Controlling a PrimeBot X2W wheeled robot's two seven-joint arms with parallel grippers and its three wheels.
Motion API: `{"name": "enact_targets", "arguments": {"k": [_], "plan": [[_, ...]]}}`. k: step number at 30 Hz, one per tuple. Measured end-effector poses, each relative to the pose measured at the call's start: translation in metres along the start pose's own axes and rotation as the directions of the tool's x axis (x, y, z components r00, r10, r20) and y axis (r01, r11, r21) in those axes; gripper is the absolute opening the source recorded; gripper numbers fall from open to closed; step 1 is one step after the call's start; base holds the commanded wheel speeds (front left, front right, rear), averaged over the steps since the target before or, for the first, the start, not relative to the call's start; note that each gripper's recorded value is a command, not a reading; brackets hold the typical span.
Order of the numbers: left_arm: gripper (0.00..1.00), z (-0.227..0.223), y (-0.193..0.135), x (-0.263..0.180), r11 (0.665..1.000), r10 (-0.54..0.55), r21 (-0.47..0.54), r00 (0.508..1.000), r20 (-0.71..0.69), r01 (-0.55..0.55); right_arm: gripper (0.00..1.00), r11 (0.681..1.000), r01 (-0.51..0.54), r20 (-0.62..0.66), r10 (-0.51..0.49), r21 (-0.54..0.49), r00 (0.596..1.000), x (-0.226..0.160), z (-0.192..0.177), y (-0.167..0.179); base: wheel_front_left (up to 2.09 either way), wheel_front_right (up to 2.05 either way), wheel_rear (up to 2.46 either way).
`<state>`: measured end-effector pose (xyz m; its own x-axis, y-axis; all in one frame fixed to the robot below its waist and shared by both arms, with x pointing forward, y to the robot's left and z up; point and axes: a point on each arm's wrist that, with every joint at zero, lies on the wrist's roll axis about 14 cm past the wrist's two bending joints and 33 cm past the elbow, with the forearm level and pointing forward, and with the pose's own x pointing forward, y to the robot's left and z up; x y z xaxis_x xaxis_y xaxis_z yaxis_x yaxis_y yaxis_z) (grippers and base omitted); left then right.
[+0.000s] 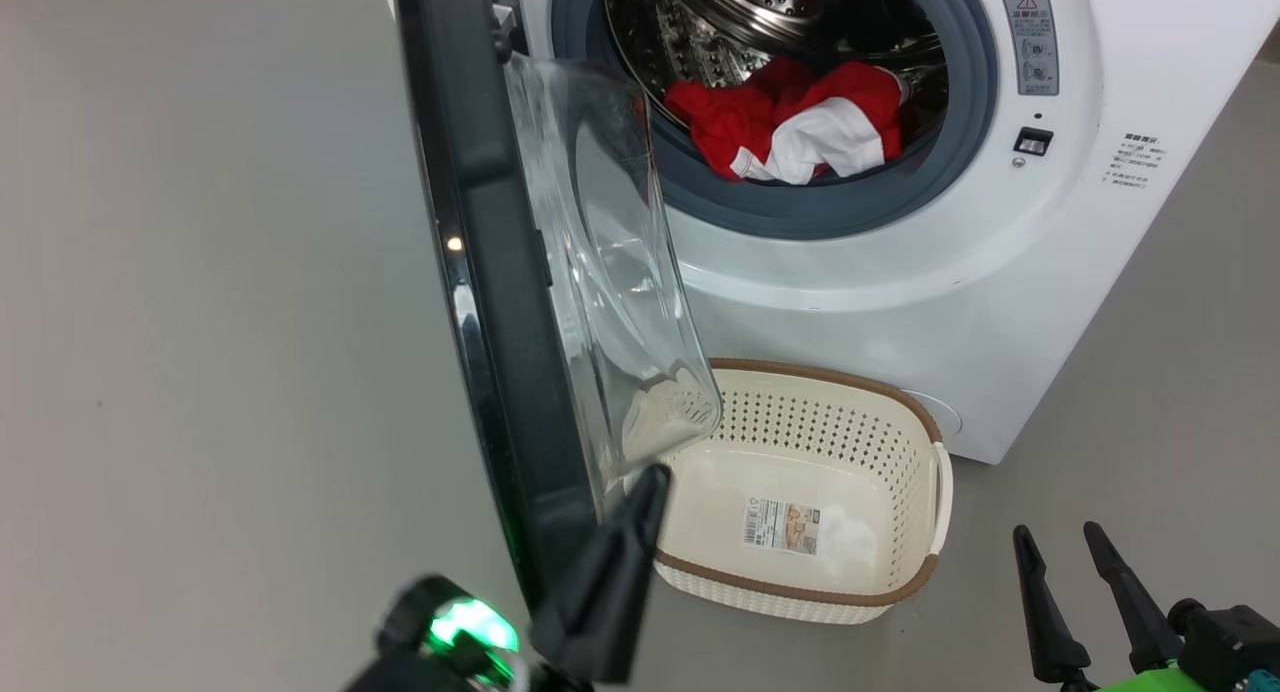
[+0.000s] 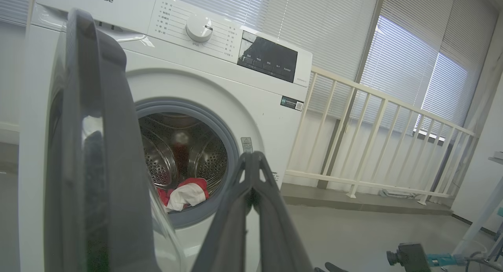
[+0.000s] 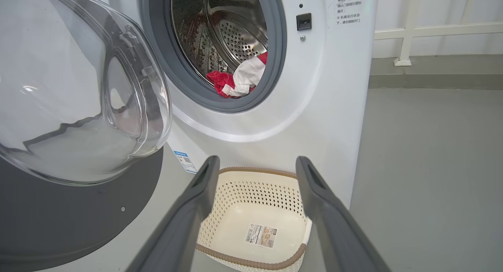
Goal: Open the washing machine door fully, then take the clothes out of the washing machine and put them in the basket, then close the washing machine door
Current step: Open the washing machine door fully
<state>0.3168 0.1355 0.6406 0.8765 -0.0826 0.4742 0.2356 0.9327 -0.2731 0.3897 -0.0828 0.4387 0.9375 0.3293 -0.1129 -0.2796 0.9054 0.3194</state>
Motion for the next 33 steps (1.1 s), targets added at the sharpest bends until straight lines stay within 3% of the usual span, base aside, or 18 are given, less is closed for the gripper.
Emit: {"name": "enact_targets", "arguments": {"k": [8, 17, 33], "plan": [[0.0, -0.059, -0.006, -0.023, 0.993, 0.011, -0.112, 0.982, -0.191, -0.033, 1.0, 1.0, -0.001, 0.002, 0.001, 0.0, 1.0, 0.0, 0.0, 0.001, 0.0, 0.0, 0.0], [0.0, -0.097, 0.022, -0.046, 0.987, 0.114, -0.071, 0.939, -0.323, -0.145, 1.0, 1.0, -0.005, 0.007, 0.005, -0.001, 1.0, -0.001, 0.002, 0.002, 0.0, 0.0, 0.0], [0.0, -0.093, 0.062, -0.061, 0.957, 0.272, -0.008, 0.909, -0.316, -0.29, 1.0, 1.0, -0.012, 0.012, 0.012, -0.003, 1.0, 0.0, 0.004, 0.004, 0.0, 0.0, 0.0]]}}
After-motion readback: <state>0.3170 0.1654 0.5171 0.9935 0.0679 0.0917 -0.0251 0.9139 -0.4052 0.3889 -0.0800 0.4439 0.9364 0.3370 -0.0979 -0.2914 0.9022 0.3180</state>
